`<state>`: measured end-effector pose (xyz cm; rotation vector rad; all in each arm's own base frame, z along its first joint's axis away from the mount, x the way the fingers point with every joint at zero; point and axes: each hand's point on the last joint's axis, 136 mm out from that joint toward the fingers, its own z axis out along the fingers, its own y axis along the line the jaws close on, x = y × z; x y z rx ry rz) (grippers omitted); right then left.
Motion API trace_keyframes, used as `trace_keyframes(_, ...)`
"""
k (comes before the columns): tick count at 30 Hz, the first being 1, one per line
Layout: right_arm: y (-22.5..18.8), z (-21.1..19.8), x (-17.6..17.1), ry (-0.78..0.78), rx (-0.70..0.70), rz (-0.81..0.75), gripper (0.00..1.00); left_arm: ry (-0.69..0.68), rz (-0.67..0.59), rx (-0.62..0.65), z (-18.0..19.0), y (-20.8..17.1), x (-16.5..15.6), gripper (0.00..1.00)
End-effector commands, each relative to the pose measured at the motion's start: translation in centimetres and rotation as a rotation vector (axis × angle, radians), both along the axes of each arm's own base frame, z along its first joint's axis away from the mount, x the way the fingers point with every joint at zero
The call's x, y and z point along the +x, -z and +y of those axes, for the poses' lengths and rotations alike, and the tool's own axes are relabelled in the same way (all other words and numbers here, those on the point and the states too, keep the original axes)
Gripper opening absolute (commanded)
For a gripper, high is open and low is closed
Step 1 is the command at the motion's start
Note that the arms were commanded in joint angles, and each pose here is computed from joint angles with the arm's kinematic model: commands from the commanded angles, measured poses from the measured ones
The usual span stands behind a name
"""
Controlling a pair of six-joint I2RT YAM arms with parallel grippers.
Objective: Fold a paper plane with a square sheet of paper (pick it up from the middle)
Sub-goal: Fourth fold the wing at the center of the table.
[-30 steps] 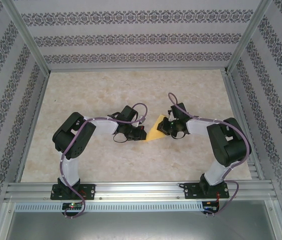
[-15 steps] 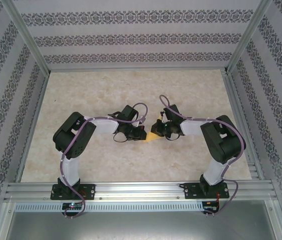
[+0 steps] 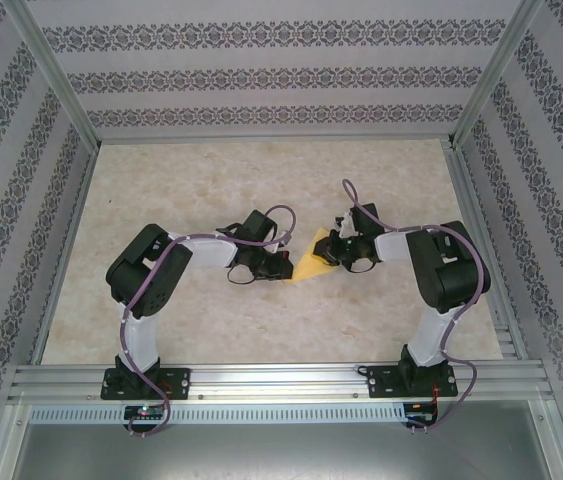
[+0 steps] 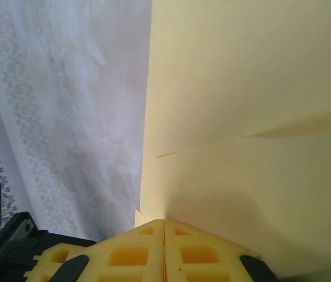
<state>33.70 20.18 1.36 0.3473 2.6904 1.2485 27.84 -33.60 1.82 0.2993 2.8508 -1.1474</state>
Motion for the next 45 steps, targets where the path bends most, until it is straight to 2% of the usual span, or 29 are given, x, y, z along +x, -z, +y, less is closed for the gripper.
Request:
trace_keyframes(1,2.8,-3.6,2.5,0.098,-0.129,-0.035,0.09,0.003,0.098,0.152,2.7,3.6,-2.6,0.0)
trace_keyframes(4,2.7,-3.4,2.3,0.09,-0.121,-0.032,0.09,0.01,0.085,0.125,2.2,2.8,-2.3,0.0)
trace_keyframes(8,2.4,-2.7,1.5,0.058,-0.101,-0.026,0.09,0.021,0.015,0.007,0.3,-0.2,-1.0,0.0)
trace_keyframes(12,2.1,-1.0,0.1,-0.002,-0.091,-0.023,0.09,-0.01,-0.107,-0.124,-1.5,-4.7,1.2,0.06)
trace_keyframes(15,1.8,0.7,-1.1,-0.047,-0.088,-0.022,0.09,-0.043,-0.15,-0.163,-1.8,-6.1,1.9,0.08)
trace_keyframes(25,0.5,4.0,-2.2,-0.091,-0.064,-0.043,0.09,-0.062,-0.074,-0.099,-0.9,-2.5,1.0,0.06)
trace_keyframes(31,-0.1,4.1,-1.7,-0.091,-0.063,-0.053,0.09,-0.067,-0.038,-0.025,0.1,-0.5,0.4,0.0)
trace_keyframes(37,-2.1,4.4,-0.7,-0.089,-0.035,-0.101,0.09,-0.071,-0.011,0.059,1.0,1.3,0.3,0.0)
trace_keyframes(42,-4.4,2.6,0.3,-0.013,-0.045,-0.176,0.1,-0.075,0.006,0.096,1.7,2.1,-0.1,0.0)
trace_keyframes(45,-4.4,2.0,0.0,-0.02,-0.076,-0.185,0.1,-0.078,0.009,0.11,1.9,2.2,-0.1,0.0)
